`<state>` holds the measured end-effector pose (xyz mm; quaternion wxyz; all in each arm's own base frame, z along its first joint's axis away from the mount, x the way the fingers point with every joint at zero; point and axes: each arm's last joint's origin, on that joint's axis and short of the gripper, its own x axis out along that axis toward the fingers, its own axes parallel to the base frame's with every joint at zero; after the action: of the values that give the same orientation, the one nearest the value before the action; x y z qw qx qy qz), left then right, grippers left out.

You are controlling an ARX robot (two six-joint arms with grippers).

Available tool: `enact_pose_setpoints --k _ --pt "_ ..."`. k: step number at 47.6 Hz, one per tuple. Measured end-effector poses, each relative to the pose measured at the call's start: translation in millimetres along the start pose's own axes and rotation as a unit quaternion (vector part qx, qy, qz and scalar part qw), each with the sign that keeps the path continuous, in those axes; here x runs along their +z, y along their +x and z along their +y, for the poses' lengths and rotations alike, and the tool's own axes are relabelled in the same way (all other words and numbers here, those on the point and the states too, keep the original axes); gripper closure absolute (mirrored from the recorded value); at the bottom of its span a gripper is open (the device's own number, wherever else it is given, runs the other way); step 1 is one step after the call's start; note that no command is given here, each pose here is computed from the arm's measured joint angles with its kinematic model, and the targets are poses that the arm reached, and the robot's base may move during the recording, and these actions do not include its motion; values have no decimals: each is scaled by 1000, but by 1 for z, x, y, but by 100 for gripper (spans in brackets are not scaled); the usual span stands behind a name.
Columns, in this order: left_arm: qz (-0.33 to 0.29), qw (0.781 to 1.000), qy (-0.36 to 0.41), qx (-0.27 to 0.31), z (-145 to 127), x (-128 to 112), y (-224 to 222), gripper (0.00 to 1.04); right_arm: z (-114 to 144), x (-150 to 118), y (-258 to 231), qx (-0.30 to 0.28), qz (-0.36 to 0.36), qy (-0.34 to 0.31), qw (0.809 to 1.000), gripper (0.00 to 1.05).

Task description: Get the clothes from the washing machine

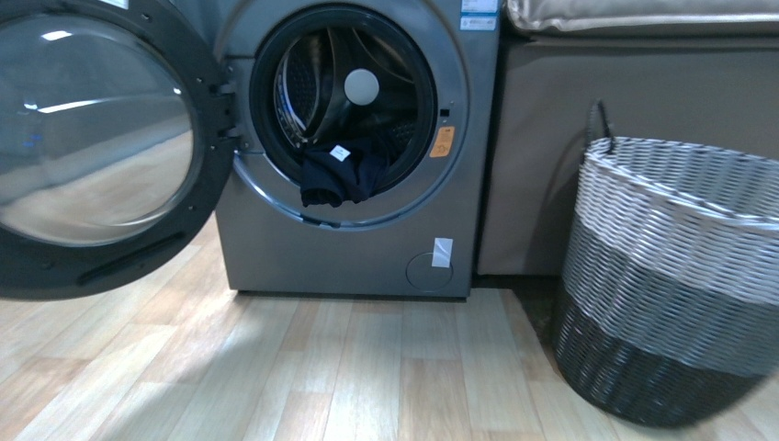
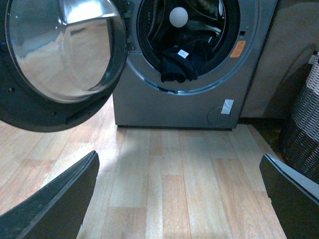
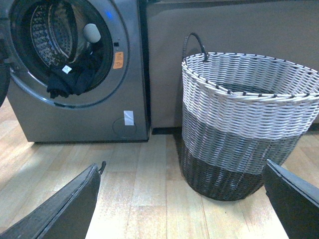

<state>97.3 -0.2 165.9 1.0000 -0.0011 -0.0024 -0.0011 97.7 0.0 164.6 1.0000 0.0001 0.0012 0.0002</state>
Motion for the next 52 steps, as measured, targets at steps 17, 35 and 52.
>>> enact_pose_setpoints --k 17,35,52 --pt "0 1000 0 1 0 0 0 6 0 0 0 0 0 0 1000 8" --pt "-1 1000 0 0 0 0 0 6 0 0 0 0 0 0 1000 8" --pt "0 1000 0 0 0 0 0 6 0 0 0 0 0 0 1000 8"
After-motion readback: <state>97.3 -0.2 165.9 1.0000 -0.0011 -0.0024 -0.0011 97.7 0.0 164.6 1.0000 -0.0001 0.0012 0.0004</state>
